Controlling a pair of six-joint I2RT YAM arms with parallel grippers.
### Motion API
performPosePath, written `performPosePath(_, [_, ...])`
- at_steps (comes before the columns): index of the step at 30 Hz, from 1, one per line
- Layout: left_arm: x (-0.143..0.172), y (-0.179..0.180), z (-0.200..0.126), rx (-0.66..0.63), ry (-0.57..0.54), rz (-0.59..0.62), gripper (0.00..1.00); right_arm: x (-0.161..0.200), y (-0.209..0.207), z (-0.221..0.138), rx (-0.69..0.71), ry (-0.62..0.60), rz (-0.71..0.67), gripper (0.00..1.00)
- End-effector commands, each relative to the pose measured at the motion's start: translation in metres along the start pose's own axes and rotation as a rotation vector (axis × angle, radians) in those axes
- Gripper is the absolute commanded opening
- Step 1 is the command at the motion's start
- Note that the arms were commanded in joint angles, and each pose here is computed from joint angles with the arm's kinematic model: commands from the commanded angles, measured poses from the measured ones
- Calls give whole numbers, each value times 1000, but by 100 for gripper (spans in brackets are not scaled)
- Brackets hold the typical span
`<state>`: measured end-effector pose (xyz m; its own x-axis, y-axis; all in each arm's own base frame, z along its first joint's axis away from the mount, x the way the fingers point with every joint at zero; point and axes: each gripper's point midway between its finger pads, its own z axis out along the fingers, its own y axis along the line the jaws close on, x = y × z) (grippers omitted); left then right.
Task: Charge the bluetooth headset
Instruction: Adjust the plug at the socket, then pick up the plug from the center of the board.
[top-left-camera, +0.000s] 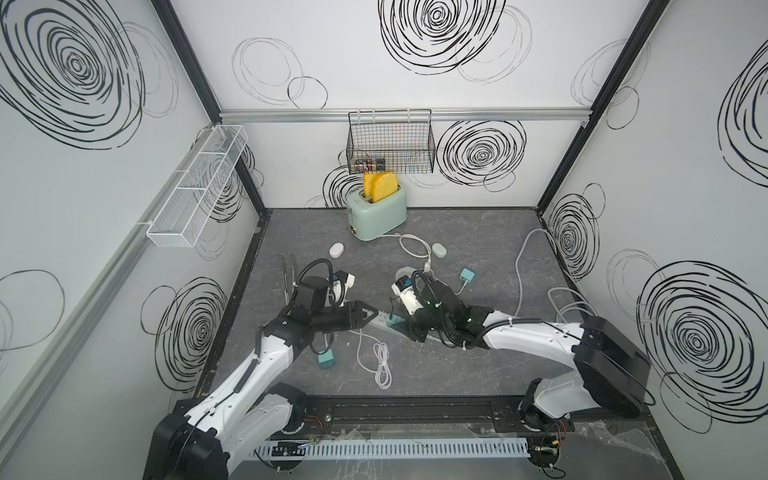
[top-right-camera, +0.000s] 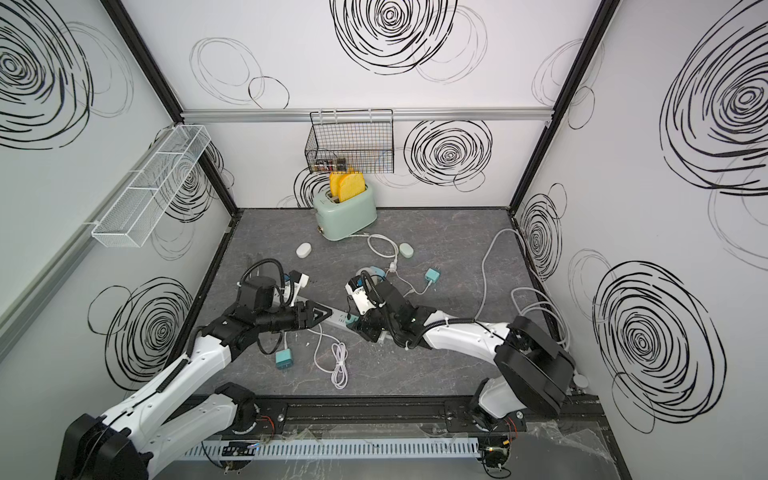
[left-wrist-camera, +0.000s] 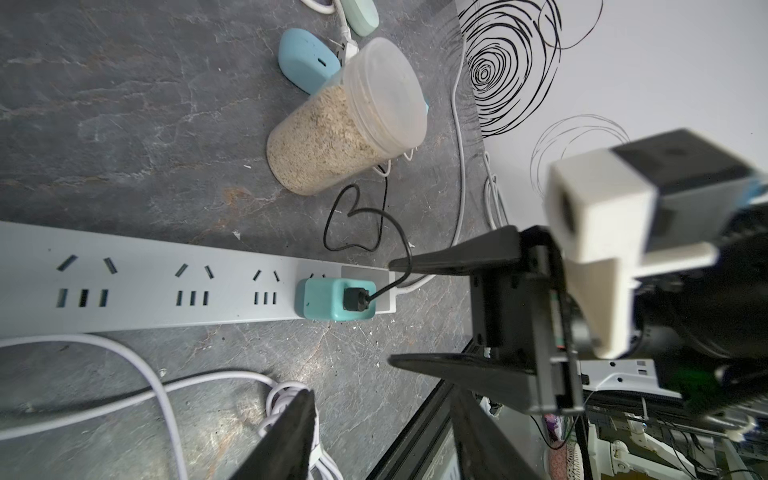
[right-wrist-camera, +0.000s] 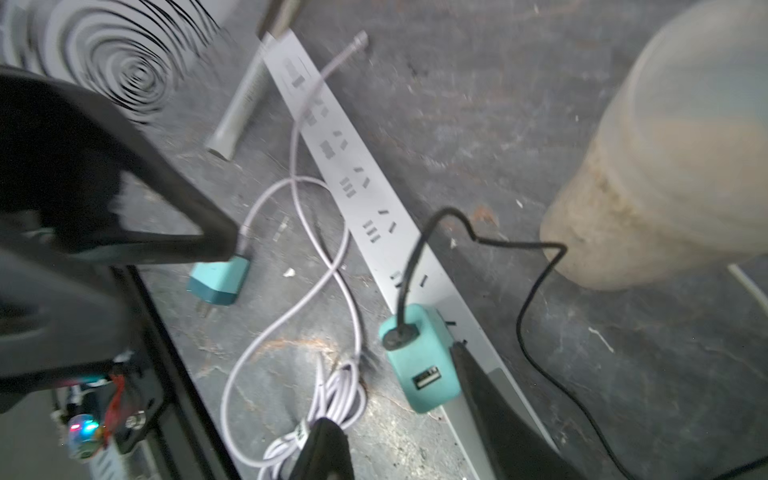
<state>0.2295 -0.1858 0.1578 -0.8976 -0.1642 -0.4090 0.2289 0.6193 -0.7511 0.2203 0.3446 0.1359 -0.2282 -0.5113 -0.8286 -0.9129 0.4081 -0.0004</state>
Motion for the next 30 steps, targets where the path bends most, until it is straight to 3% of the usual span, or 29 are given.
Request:
performPosePath(1, [-8,1,-10,-60,-4,8,57,-7,-2,-18,17,-9,59,58])
performPosePath(6, [-3,19,-26,-228,12,-1,57,-14,-32,-44,127,-13,255,57])
performPosePath(11, [10,51,-52,-462,36,-36,57,-6,-45,-56,118,-41,469,51])
performPosePath(16, [15,70,-86,-669,25,-69,60,0,-32,-52,65,-17,537,50])
performPosePath(20, [20,89,-103,-860,93,-73,64,5,-30,-52,90,13,557,59])
performPosePath(25, [24,105,-103,-961,159,-101,64,5,-30,-53,89,7,547,60])
performPosePath(30, [34,119,-102,-1004,209,-153,64,-5,-17,-55,-2,-11,551,59])
